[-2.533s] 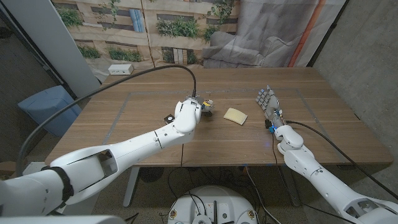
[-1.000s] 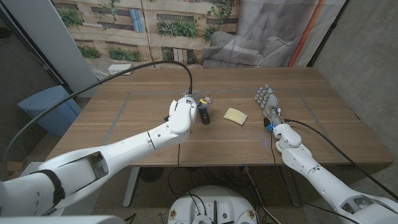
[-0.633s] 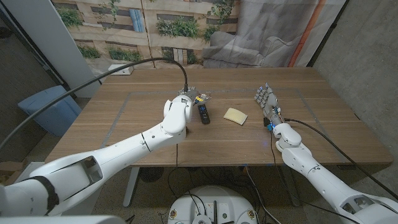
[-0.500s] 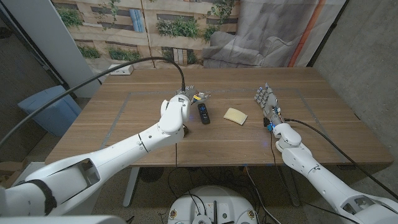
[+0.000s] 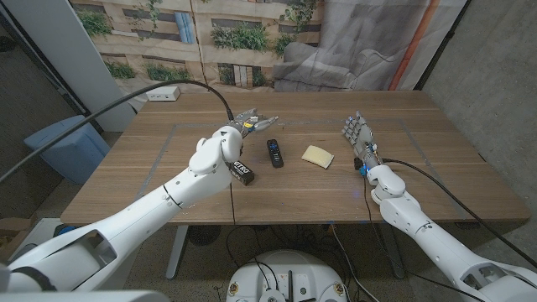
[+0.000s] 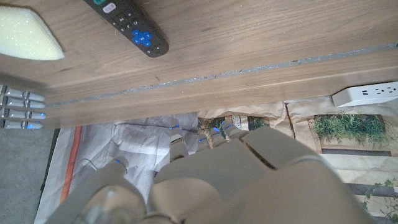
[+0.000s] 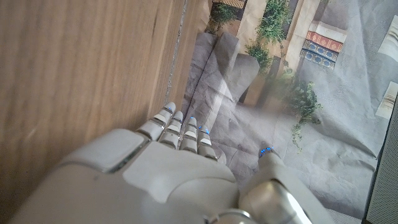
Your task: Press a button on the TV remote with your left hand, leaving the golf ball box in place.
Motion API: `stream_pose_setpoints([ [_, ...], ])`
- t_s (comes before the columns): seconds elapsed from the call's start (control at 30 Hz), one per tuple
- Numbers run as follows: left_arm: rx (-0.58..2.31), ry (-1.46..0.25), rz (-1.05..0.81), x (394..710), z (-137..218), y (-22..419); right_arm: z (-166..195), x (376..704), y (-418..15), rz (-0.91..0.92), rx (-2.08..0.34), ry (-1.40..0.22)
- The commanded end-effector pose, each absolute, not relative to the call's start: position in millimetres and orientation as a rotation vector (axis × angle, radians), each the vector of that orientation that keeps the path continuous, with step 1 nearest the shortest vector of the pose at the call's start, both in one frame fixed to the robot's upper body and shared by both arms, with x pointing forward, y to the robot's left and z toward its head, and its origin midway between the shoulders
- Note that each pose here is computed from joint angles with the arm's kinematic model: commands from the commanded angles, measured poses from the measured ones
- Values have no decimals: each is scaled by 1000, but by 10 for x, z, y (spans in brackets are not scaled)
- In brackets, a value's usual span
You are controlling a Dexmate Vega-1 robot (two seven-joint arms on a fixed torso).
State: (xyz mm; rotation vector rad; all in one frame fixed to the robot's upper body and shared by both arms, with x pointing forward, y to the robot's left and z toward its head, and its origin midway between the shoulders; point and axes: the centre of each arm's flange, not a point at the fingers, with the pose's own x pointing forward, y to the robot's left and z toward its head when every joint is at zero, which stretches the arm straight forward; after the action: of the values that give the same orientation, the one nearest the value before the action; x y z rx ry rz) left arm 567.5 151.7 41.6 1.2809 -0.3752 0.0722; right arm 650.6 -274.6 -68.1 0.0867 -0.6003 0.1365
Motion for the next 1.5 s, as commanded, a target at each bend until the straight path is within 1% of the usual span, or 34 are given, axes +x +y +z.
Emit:
stream_pose_setpoints([
  [0.03, 1016, -497, 71, 5645, 387, 1905, -594, 6458, -2699, 107, 53, -598],
  [0.43, 777, -524, 103, 5783, 265, 2239, -556, 6436, -2660, 96, 34, -596],
  [0.83, 593, -559, 83, 5928, 102, 2468, -586, 6418, -2542, 76, 45, -613],
  [1.13, 526, -604, 88, 6015, -96, 2593, -546, 6376, -2525, 79, -17, -621],
  [1.33, 448, -639, 83, 6098, -208, 2634, -538, 6336, -2528, 68, -5, -645],
  [1.5, 437, -614, 123, 6138, -266, 2666, -523, 6330, -2540, 72, 17, -659],
])
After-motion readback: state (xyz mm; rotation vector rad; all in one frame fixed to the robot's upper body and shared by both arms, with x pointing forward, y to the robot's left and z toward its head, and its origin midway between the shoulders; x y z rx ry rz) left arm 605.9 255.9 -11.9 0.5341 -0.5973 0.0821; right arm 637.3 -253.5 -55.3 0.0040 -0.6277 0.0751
